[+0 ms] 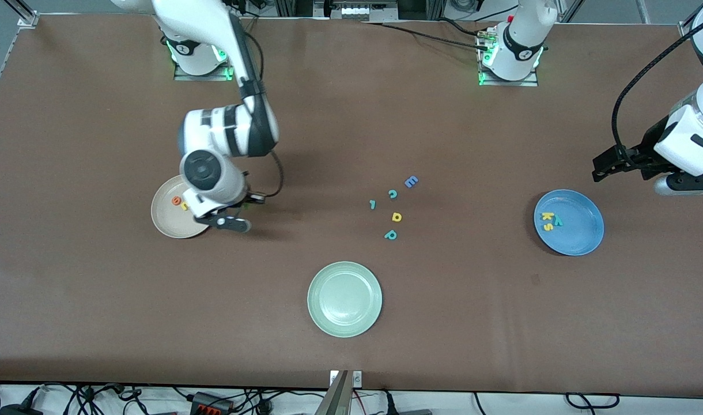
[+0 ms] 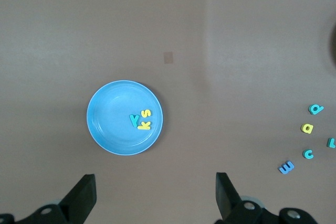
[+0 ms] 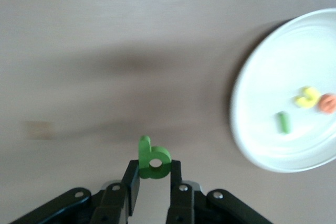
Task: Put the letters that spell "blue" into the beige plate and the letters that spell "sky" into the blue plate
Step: 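Carry the green b to the white plate and open the right gripper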
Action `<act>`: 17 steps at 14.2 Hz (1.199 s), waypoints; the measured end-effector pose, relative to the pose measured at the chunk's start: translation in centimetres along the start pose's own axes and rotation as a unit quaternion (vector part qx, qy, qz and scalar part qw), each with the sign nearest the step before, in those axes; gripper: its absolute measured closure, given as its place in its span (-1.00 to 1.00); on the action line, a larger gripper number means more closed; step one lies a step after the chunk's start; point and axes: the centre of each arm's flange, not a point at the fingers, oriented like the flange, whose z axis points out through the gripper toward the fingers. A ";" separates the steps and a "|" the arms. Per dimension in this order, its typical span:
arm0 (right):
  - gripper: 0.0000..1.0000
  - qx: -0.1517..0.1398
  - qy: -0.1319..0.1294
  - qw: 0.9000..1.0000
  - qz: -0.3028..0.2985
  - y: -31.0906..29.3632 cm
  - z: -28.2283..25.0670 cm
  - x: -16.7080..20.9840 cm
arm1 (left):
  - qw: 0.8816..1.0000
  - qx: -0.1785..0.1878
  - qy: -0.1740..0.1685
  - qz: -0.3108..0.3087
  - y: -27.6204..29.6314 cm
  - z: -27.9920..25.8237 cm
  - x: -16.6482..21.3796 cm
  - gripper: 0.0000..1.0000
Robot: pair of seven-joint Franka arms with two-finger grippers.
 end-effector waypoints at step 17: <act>-0.99 0.007 -0.050 0.998 -0.033 11.2 2.9 4.2 | 1.000 -0.002 0.008 0.015 2.0 -0.8 -0.1 -1.00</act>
